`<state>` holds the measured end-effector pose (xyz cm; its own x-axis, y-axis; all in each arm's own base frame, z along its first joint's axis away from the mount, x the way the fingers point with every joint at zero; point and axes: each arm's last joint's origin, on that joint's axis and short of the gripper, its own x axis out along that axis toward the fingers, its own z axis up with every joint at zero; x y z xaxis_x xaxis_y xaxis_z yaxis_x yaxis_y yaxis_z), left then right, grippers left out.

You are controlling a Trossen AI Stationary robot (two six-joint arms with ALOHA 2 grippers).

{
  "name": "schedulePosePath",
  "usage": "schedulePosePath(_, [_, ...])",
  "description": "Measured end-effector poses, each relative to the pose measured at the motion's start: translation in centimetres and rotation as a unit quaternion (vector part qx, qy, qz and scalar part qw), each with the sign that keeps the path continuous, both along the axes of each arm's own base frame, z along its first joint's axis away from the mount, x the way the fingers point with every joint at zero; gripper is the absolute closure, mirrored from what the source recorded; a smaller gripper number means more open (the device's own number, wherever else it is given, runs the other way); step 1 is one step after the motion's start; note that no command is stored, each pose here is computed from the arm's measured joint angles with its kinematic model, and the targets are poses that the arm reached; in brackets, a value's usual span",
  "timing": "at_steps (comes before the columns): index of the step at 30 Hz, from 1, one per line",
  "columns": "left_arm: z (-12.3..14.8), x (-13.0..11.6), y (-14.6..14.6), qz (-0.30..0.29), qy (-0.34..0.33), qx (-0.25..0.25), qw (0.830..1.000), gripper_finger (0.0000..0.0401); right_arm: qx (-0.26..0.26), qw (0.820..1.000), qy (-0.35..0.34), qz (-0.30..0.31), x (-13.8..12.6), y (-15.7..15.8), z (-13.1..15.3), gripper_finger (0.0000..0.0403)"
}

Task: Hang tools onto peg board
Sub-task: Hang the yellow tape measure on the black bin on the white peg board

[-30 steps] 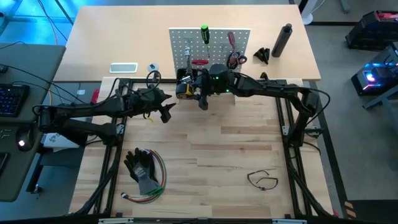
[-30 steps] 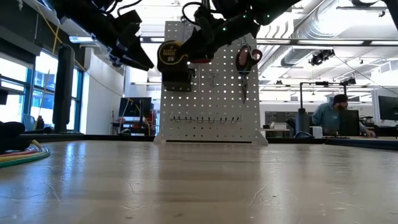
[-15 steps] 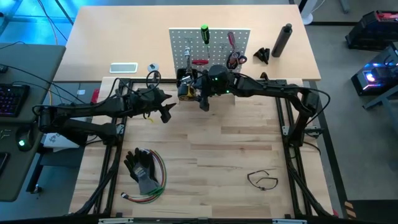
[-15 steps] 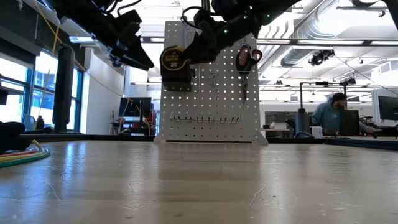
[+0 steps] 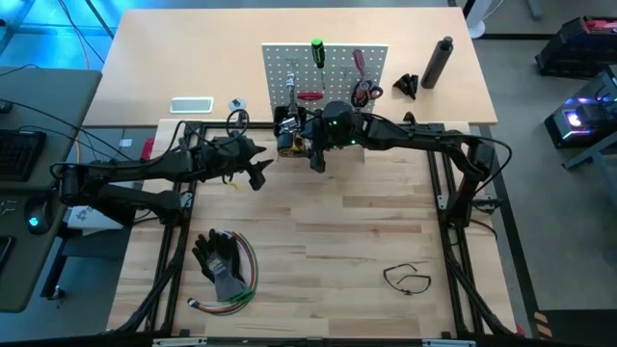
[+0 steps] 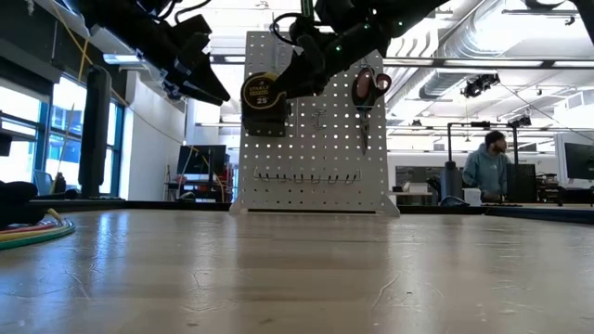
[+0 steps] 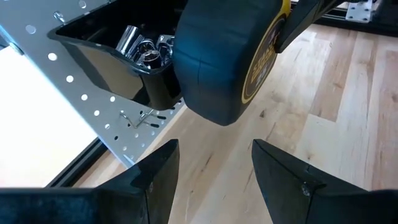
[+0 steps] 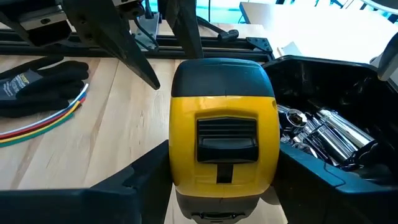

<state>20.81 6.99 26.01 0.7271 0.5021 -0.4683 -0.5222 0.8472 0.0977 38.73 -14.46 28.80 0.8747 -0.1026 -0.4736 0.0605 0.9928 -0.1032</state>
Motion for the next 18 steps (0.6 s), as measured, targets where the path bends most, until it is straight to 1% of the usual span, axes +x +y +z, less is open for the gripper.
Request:
schedulePosePath(12, [-0.1,0.1,0.0,0.001,-0.003,-0.007,1.0,0.0205,0.0,1.0,0.008,0.001,-0.1,0.0,-0.1,0.017])
schedulePosePath(16, [-0.7,1.0,0.1,-0.017,-0.008,-0.036,0.999,0.0205,-0.005,1.0,0.01,0.0,-0.1,0.0,-0.1,0.0169])
schedulePosePath(18, [-1.3,1.8,0.2,-0.018,-0.01,-0.041,0.999,0.0205,-0.004,1.0,0.01,0.0,-0.1,0.0,-0.1,0.0169])
